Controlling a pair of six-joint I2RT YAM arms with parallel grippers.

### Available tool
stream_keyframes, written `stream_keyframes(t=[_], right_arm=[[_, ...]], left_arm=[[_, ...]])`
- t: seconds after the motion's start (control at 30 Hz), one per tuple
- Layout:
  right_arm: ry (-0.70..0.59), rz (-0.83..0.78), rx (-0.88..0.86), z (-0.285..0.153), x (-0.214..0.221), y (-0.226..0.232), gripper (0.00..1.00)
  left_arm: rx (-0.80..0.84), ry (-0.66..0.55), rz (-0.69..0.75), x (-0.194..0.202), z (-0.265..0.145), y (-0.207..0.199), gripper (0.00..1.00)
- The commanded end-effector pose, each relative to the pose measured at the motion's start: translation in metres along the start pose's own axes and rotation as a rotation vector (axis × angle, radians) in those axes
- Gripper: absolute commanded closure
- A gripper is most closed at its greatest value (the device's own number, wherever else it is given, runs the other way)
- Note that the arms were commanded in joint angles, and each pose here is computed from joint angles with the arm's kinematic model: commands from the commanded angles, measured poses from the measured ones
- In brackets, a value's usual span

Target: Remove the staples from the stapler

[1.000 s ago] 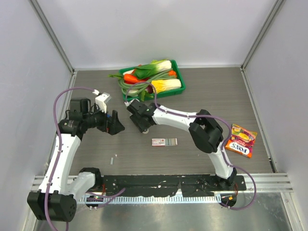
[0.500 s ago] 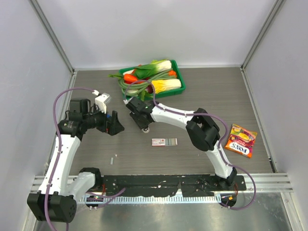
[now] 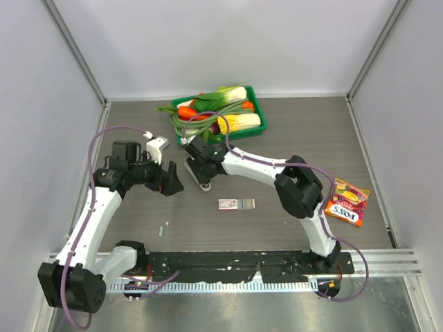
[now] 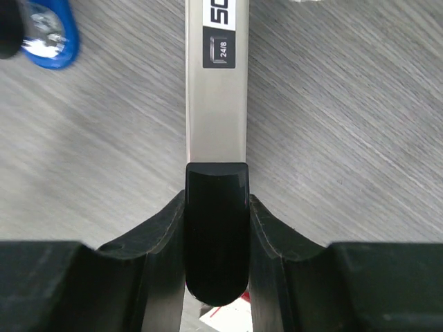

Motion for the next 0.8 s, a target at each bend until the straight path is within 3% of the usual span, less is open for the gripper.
stream_keyframes(t=[0.0,0.2,0.5,0.77], right_arm=[[-0.426,0.175,-0.078,-0.095,-0.089,0.001,0.99],[-0.682,0.347,-0.169,-0.147,-0.106,0.004,0.99],[-0.800,0.412,-0.236,-0.187,-0.110,0.004,0.99],[-0.826,0.443,-0.246,-0.195,-0.102,0.003,0.99]], left_arm=[[-0.016,0.006,0.027,-0.004,0.014,0.002,0.03],[-0.012,0.049,0.044,0.002,0.036,0.007,0.04],[-0.022,0.048,0.071,0.003,0.051,0.012,0.05],[0.090,0.035,0.049,-0.001,0.046,-0.010,0.03]])
Point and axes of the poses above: each gripper's point midway between its finger pads, its own z axis out along the fingers, its own y axis along the line the jaws close on, x = y × z, the point moved 3 cm from there along -z, back along the fingers, and after that the axes turned 14 degrees about -z, right-handed, at the moved point
